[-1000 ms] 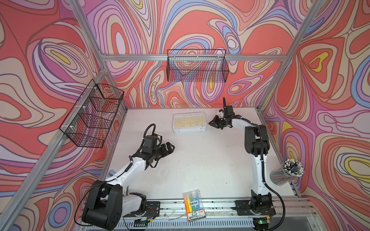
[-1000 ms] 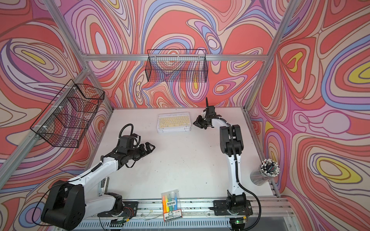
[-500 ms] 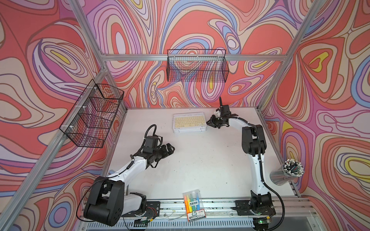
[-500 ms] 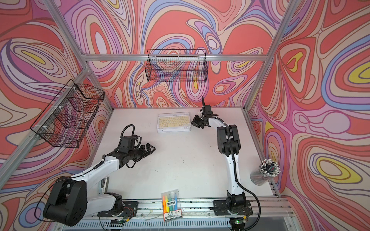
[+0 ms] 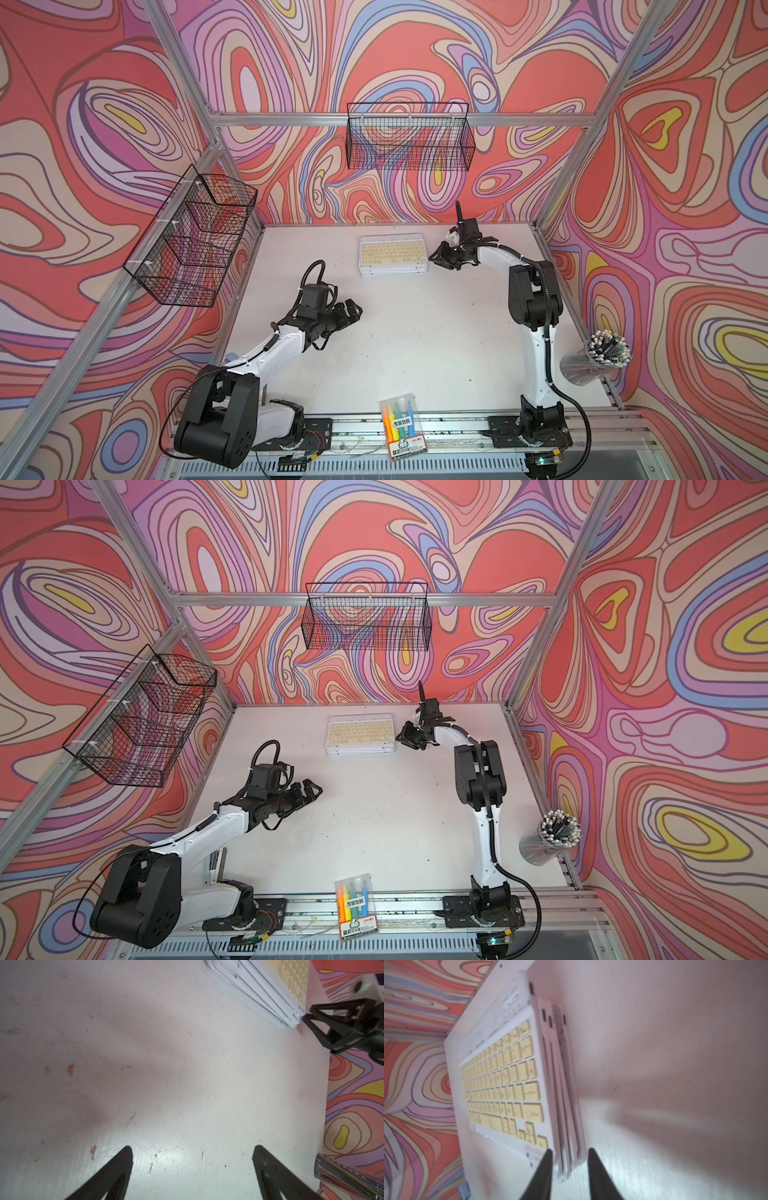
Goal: Stack the numeric keypads
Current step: Place the numeric keypad at the numeric keypad, then reset both arms
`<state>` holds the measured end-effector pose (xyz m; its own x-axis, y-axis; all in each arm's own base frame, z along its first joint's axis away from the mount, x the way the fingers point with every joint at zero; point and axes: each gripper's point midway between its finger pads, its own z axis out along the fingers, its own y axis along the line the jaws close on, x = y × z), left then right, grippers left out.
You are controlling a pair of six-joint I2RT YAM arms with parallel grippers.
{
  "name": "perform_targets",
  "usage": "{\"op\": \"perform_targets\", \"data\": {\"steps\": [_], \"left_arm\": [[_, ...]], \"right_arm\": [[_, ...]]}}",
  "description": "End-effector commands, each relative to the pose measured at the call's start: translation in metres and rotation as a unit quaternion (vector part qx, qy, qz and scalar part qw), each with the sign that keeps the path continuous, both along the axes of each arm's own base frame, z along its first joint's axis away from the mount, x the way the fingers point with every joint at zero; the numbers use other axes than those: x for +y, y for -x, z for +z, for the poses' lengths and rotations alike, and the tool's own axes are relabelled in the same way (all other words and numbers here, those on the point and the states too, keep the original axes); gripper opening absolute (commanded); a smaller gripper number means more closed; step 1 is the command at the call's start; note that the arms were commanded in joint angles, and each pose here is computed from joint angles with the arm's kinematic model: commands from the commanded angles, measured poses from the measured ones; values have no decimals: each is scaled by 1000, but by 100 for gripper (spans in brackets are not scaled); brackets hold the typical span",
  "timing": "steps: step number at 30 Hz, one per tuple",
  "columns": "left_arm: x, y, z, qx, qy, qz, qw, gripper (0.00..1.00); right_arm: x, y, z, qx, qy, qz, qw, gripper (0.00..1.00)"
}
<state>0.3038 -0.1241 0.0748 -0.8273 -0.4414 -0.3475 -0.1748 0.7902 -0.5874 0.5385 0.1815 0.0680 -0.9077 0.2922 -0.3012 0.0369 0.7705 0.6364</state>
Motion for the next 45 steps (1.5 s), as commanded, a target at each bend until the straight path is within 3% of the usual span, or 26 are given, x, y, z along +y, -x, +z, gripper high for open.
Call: {"op": "perform_targets", "data": {"steps": [1,2,5,8,14,18,21,26,30,32,37,40,45], "left_arm": [[23,-4,6,-22,-52,47,997,97],[31,-5,10,-32,-81,64,994,100],[52,-12,38,-111,-183,105,971,100],[63,-14,69,-222,-275,132,926,100],[84,-6,93,-358,-316,180,860,100],[97,-3,103,-402,-317,226,829,100],[85,-13,107,-405,-348,181,826,100],[90,-25,109,-392,-446,142,792,100],[113,-34,67,-357,-462,167,794,100],[113,-36,71,-369,-463,187,784,100],[108,-47,57,-344,-430,130,825,100],[101,-46,56,-356,-412,107,832,100],[100,-47,56,-358,-411,102,832,100]], "right_arm": [[-6,14,49,-65,27,15,997,83],[-7,22,57,-80,29,21,996,98],[-16,47,68,-116,53,30,991,98],[-36,69,86,-167,97,10,981,98],[-88,103,99,-271,203,-63,939,98],[-109,120,98,-316,262,-72,909,98],[-121,131,96,-307,297,-77,901,99],[-147,147,104,-324,338,-126,874,98],[-157,147,87,-318,363,-140,865,98],[-159,145,78,-325,367,-148,859,98],[-163,140,53,-348,368,-150,849,98],[-163,135,38,-334,361,-145,858,99],[-163,119,39,-346,354,-139,858,98]]}}
